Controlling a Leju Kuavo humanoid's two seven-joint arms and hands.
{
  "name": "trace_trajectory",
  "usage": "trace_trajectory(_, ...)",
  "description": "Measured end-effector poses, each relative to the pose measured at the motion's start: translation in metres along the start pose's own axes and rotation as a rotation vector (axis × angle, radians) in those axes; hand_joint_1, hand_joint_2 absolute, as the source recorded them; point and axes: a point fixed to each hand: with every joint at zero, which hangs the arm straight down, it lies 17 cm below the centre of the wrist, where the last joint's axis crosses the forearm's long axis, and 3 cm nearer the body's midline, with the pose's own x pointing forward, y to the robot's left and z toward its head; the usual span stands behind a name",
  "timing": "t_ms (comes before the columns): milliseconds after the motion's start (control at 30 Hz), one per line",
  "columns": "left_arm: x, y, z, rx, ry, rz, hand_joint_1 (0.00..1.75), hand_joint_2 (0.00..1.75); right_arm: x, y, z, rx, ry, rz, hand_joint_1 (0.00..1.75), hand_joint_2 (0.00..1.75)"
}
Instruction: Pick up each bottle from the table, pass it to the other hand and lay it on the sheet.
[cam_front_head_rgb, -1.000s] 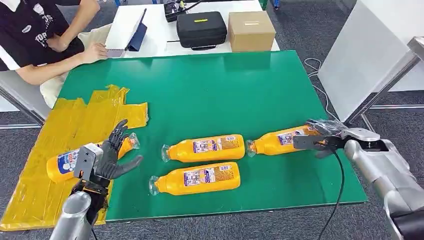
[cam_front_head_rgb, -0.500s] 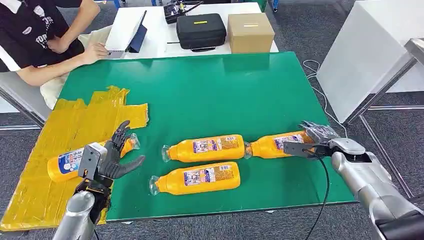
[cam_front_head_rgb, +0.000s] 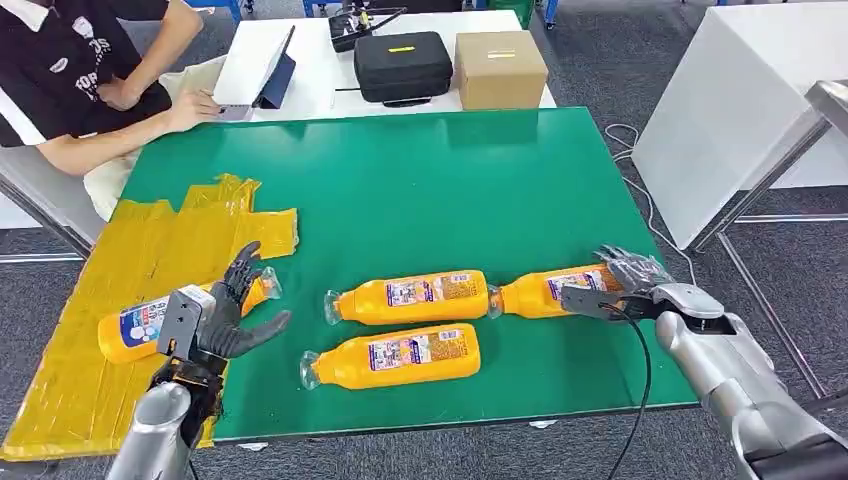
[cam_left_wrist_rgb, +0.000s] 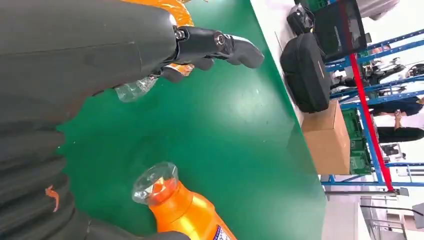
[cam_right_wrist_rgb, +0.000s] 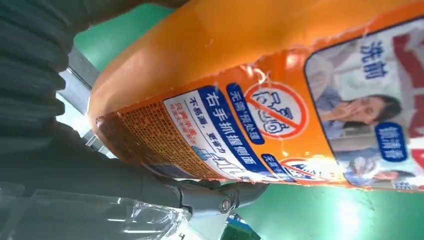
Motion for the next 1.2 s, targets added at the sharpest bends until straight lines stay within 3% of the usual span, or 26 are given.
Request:
trace_trajectory(33, 0.0, 0.0, 0.0, -0.001, 0.0, -0.001, 0.0, 1.75, 0.0, 0.002, 0.0, 0.0, 0.004, 0.005, 0.75, 1.75)
trace_trajectory(67, 0.0, -0.001, 0.0, -0.001, 0.001, -0.002, 0.0, 1.75, 0.0, 0.003, 0.001, -0.002, 0.011, 0.01, 1.66, 1.75)
trace_trajectory(100, -0.001, -0.001, 0.0, -0.001, 0.002, -0.001, 0.0, 1.75, -0.001, 0.004, 0.002, -0.003, 0.015, 0.013, 1.75, 1.75)
trace_trajectory(800, -0.012, 0.001, 0.007, 0.01, 0.04, -0.007, 0.0, 1.75, -0.001, 0.006, 0.006, -0.062, 0.066, 0.01, 1.75, 1.75)
trace_trajectory(1200, -0.018, 0.003, 0.016, 0.028, 0.066, 0.0, 0.0, 1.75, -0.006, -0.051, 0.02, -0.273, 0.18, -0.121, 1.75, 1.75)
